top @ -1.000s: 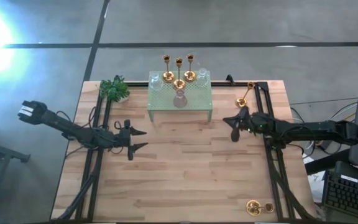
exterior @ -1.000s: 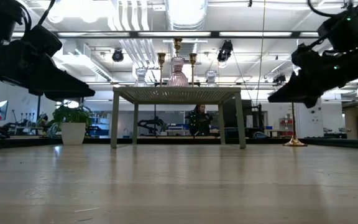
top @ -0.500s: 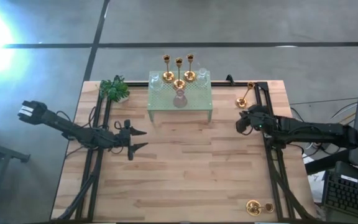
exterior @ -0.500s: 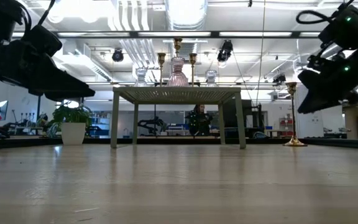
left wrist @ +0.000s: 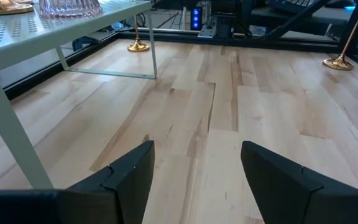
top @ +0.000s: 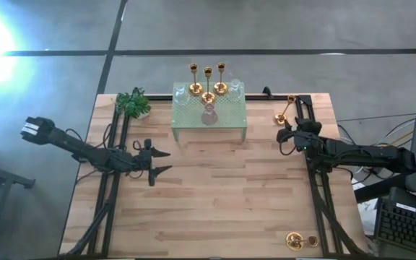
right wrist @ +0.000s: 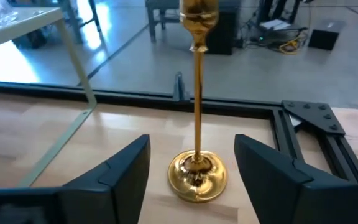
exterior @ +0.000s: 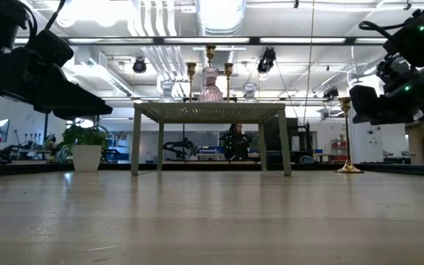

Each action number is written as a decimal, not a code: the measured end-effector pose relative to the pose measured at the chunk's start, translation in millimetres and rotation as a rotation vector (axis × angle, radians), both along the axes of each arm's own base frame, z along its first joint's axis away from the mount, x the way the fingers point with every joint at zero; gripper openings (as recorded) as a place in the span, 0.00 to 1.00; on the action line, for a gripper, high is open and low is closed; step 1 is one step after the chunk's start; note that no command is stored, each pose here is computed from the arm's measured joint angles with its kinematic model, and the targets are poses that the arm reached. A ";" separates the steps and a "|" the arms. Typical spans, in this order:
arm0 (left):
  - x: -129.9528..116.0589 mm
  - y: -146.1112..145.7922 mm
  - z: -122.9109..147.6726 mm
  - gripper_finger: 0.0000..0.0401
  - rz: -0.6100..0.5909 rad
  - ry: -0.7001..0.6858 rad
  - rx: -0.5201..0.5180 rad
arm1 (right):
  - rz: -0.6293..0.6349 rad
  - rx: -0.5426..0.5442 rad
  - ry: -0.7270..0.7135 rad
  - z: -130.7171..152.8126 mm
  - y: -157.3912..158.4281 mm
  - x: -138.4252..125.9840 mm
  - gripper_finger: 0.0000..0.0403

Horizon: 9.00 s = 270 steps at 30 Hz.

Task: Pick & Place candle stick holders
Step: Put the gold candle holder on the shelf

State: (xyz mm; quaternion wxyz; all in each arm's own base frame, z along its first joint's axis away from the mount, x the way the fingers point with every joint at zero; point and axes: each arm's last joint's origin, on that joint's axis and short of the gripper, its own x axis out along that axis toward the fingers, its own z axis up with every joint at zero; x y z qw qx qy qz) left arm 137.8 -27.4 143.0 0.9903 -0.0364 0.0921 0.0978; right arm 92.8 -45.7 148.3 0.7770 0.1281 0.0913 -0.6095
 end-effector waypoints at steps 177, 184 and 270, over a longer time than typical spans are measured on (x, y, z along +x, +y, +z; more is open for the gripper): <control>-0.1 0.0 -0.4 0.61 0.000 0.004 0.002 | 0.936 -0.061 0.003 135.0 -100.3 175.3 0.02; -0.1 0.0 -0.4 0.61 -0.001 0.004 0.002 | 0.937 -0.064 0.006 135.0 -100.2 175.4 0.02; -0.1 0.0 -0.4 0.61 0.000 0.004 0.002 | 1.806 0.029 -0.262 148.2 47.5 96.9 0.53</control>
